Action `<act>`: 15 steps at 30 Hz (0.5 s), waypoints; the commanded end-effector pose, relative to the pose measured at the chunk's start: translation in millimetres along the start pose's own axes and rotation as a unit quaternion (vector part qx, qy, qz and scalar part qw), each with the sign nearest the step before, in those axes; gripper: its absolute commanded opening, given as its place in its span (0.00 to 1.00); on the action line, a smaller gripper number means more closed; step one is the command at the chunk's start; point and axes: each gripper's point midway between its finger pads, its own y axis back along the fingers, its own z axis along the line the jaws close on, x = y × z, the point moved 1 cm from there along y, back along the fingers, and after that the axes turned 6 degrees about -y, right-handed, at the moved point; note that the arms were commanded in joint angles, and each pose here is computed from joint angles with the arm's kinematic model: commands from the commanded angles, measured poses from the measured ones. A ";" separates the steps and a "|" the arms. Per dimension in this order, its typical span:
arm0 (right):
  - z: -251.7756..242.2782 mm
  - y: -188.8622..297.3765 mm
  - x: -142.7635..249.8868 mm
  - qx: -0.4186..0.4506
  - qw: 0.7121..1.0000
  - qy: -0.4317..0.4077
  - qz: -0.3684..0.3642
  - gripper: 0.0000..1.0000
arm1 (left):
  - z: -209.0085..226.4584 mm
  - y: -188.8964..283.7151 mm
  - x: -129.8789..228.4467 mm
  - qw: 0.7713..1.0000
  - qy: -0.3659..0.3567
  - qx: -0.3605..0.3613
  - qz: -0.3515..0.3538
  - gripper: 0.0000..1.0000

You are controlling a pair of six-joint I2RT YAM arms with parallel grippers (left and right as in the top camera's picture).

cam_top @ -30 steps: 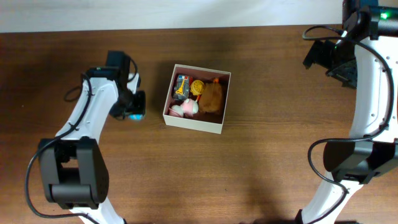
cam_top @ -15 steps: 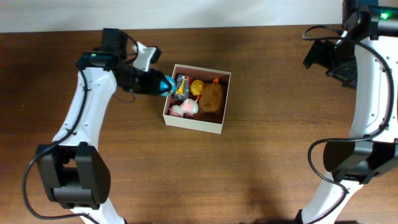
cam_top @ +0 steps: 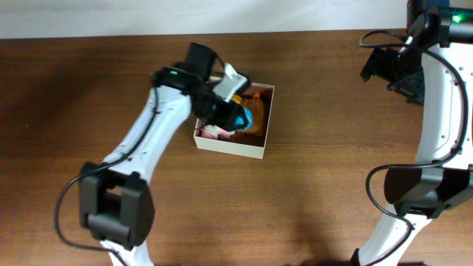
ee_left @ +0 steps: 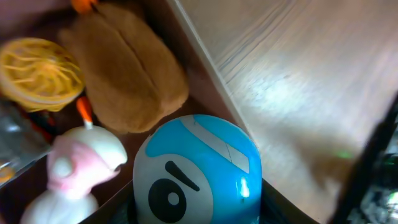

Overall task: Pack container
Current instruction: 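Carry the blue ball into the box and lower it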

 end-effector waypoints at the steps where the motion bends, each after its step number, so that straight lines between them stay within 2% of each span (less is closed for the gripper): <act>1: 0.1 -2.0 -0.2 0.001 1.000 -0.004 0.002 0.99 | 20.0 -31.9 9.6 0.998 -0.013 -0.037 0.043 0.50; 5: 0.1 -2.0 -0.2 0.001 1.000 -0.004 0.002 0.99 | 32.2 -53.1 15.0 0.998 0.003 -0.039 0.055 0.50; 8: 0.1 -2.0 -0.2 0.001 1.000 -0.004 0.002 0.99 | 36.3 -63.1 20.2 0.997 0.008 -0.036 0.064 0.59; 11: 0.1 -2.0 -0.2 0.001 1.000 -0.004 0.002 0.99 | 36.5 -63.9 20.8 0.997 0.020 -0.036 0.065 0.73; 15: 0.1 -2.0 -0.2 0.001 1.000 -0.004 0.002 0.98 | 31.1 -63.7 17.1 0.998 0.027 -0.023 0.058 0.80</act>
